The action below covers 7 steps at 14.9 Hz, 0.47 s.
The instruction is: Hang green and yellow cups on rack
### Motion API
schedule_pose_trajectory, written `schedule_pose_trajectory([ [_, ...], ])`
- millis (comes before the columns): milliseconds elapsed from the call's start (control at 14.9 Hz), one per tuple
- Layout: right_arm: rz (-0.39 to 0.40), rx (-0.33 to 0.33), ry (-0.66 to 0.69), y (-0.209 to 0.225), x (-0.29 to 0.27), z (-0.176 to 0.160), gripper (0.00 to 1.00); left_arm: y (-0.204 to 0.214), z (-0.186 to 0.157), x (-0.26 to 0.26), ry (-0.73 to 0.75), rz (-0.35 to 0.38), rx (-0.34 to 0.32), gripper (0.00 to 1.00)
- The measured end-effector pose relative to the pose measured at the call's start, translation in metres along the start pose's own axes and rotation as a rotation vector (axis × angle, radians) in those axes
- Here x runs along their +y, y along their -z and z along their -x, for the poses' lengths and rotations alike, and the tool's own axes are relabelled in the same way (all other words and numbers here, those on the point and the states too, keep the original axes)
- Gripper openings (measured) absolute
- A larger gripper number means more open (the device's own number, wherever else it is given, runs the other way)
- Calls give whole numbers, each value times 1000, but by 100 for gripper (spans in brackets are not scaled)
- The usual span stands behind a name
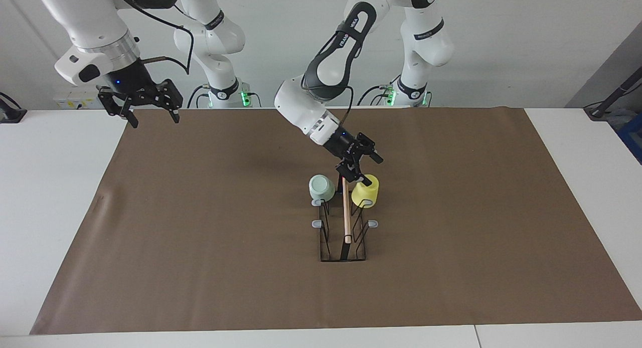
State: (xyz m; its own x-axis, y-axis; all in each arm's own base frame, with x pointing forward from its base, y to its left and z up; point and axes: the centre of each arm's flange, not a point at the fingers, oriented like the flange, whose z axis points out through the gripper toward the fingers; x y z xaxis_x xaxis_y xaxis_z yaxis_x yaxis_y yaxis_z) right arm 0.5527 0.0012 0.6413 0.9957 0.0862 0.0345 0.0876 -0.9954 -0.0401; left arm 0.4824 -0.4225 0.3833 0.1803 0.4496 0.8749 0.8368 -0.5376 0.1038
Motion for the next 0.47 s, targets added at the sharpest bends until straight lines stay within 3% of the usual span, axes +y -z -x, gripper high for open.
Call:
schedule_pose_trajectory([
  [269,0,-3,0,-1,0,0,100,-22,-17,17,-5,27,-79,100],
  [470,0,-4,0,-2,0,0,100,-44,-68,28,-9,25,-208,100],
])
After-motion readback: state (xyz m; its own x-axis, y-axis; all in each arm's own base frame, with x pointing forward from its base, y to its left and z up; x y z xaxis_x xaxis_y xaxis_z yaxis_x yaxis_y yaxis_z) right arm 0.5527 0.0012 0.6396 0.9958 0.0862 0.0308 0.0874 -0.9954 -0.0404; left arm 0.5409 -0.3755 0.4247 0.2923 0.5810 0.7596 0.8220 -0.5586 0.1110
